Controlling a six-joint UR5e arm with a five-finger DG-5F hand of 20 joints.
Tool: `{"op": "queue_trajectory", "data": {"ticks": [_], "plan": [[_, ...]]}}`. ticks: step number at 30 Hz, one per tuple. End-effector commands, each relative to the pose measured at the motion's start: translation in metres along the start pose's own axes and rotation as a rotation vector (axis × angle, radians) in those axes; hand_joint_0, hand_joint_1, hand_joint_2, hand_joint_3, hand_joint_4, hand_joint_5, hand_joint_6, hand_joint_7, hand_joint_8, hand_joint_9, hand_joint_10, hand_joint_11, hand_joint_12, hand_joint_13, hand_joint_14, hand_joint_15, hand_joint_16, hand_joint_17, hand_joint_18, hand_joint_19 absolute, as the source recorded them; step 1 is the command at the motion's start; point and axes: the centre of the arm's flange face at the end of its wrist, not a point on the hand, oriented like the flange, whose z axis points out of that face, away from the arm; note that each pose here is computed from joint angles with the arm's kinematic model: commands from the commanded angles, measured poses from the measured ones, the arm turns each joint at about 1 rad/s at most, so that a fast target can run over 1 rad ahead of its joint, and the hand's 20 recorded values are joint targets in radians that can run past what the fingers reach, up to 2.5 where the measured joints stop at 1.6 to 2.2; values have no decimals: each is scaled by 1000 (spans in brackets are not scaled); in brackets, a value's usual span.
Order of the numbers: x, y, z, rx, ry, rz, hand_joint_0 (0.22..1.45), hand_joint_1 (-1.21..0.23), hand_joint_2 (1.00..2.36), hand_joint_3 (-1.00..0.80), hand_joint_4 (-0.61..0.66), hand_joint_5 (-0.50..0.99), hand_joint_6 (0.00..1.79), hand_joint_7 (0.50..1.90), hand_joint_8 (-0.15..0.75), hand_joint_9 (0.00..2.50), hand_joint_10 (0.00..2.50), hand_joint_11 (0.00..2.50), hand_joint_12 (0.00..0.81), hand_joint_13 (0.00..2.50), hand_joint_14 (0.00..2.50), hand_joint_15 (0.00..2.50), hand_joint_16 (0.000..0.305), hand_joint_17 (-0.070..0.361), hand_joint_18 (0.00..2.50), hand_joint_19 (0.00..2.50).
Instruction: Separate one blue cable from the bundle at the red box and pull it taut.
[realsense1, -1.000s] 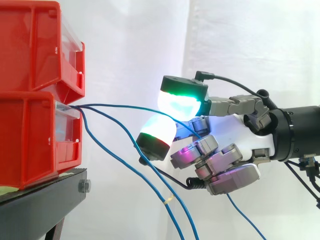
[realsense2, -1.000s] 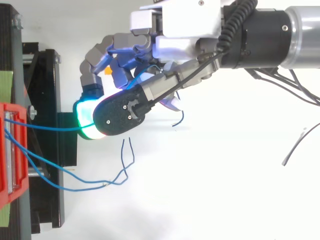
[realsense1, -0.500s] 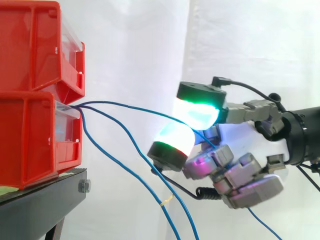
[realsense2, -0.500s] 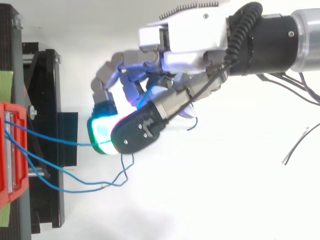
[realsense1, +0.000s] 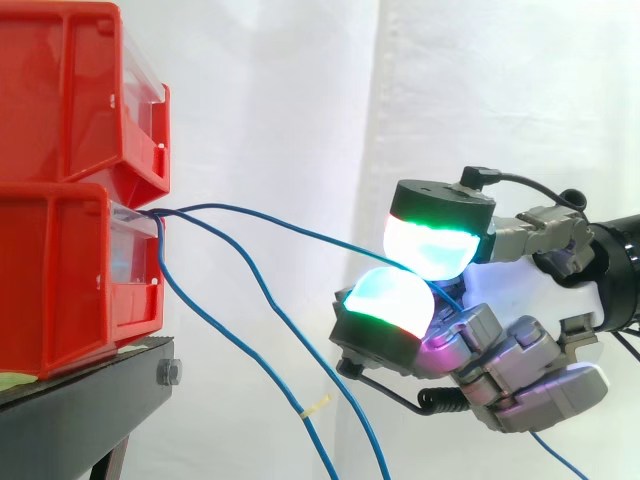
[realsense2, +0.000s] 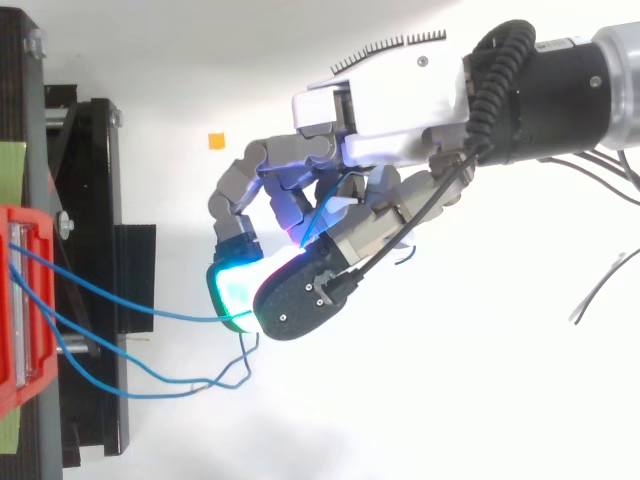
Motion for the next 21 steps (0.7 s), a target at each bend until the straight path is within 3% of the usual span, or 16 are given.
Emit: {"op": "queue_trajectory", "data": {"ticks": [1, 4, 6, 10, 14, 18, 21], "plan": [[2, 3, -6, 30, 4, -17, 642, -785, 1019, -59, -264, -153, 901, 1242, 263, 403, 2500, 2191, 616, 1353, 2500, 1780, 69, 155, 1734, 971], [2, 5, -14, 57, 4, -24, 644, -785, 1018, -59, -263, -152, 900, 1243, 259, 405, 2500, 2196, 615, 1355, 2500, 1787, 69, 155, 1737, 974], [2, 7, -17, 56, 4, -25, 645, -786, 1017, -60, -266, -152, 901, 1241, 259, 409, 2500, 2174, 613, 1356, 2500, 1777, 69, 156, 1742, 963], [4, 1, -27, 75, -5, -23, 647, -788, 1017, -56, -275, -150, 900, 1245, 262, 413, 2500, 2205, 610, 1359, 2500, 1761, 69, 156, 1746, 953], [8, 3, -45, 50, -47, -29, 646, -787, 1016, -50, -273, -149, 899, 1260, 261, 418, 2500, 2166, 609, 1361, 2500, 1772, 70, 157, 1749, 948], [12, -9, -56, 56, -62, -30, 646, -784, 1017, -40, -281, -147, 899, 1267, 263, 418, 2500, 2201, 612, 1363, 2500, 1794, 69, 156, 1750, 946], [16, -22, -61, 31, -77, -32, 646, -783, 1016, -36, -282, -147, 899, 1274, 265, 416, 2500, 2211, 611, 1364, 2500, 1794, 70, 158, 1743, 963]]}}
